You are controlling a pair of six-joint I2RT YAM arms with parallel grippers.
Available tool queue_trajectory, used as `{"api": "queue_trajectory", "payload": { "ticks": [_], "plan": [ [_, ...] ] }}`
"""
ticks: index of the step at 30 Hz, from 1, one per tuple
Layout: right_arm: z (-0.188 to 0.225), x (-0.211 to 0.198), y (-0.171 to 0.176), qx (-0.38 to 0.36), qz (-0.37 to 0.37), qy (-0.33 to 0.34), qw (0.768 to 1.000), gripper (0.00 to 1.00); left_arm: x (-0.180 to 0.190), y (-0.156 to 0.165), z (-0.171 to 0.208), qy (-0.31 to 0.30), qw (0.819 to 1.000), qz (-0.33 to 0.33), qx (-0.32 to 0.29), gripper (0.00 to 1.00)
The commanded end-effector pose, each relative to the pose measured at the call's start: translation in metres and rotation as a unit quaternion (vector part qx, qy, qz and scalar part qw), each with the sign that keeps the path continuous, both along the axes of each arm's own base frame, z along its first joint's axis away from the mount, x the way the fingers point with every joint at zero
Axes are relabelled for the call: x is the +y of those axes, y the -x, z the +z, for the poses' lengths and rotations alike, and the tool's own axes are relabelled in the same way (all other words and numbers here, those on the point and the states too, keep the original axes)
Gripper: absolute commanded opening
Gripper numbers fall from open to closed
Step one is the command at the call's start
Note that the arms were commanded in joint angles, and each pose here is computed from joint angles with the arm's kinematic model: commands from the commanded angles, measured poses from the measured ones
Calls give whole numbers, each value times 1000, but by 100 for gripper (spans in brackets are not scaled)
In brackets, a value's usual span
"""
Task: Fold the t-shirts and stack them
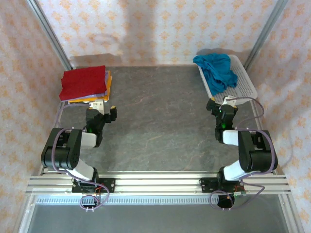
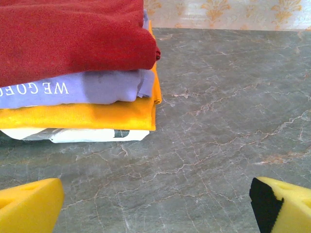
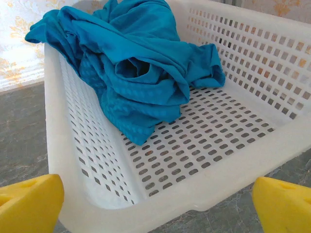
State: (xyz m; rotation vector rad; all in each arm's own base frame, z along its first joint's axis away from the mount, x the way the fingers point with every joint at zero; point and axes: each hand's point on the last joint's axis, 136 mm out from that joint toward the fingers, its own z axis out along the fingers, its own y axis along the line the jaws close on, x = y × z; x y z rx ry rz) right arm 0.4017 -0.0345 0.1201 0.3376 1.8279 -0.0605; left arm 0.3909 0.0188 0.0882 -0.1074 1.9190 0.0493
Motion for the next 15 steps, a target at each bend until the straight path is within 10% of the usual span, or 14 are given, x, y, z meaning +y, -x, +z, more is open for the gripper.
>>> {"api": "queue_trajectory", "payload": {
  "ticks": [1, 15],
  "plan": [
    [-31, 1, 9, 60, 2, 12, 998, 99, 3, -3, 10, -11, 1000, 4, -10, 100],
    [-31, 1, 9, 60, 2, 13, 998, 99, 18, -4, 9, -10, 999, 51, -1, 100]
  ]
}}
